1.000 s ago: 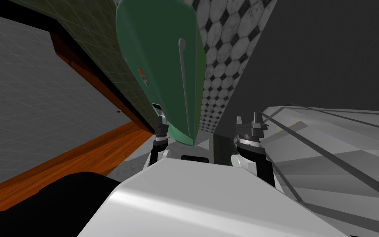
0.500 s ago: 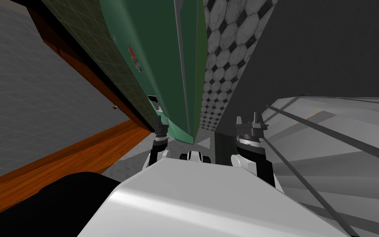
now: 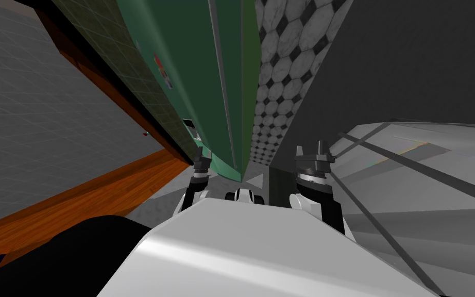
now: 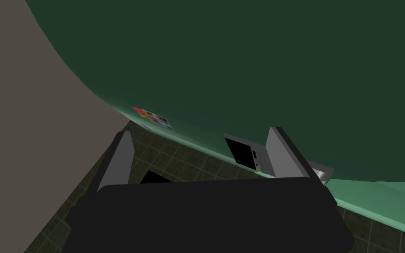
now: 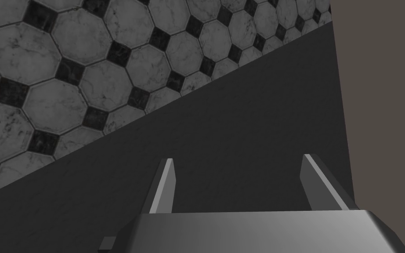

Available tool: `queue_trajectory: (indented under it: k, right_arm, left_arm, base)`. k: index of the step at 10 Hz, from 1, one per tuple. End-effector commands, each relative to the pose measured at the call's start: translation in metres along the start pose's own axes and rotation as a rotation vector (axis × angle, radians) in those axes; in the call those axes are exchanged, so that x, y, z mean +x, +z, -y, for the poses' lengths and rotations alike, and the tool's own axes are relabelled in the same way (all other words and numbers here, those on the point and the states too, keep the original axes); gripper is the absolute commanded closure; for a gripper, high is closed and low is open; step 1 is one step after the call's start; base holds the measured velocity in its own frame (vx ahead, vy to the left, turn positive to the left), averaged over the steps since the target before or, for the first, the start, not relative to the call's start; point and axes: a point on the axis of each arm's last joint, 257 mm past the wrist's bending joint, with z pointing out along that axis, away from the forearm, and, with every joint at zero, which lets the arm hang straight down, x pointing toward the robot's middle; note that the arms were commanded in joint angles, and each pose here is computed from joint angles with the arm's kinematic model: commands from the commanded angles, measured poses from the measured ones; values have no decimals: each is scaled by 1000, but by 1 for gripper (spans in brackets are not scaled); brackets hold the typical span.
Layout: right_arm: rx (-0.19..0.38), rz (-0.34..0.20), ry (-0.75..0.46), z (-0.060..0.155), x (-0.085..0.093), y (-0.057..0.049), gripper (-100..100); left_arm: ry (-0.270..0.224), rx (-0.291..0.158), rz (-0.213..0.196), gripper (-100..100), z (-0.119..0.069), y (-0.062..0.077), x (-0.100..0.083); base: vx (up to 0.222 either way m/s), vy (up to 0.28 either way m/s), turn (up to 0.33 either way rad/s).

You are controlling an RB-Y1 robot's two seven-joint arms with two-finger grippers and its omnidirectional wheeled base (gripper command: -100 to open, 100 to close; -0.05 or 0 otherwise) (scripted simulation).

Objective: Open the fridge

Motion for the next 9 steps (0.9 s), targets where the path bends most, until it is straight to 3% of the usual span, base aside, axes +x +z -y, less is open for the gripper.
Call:
queue_trajectory:
  k: [1,9]
  right_arm:
    - [0,0,0,0,0,0,0]
    - [0,0,0,0,0,0,0]
  left_arm:
    - [-51,-76,13,-100,-20,-6,-9]
    - [-233,-294,105,-100,-74,-35,-35]
  base:
    - [106,-133,82]
    - [90,-129,86]
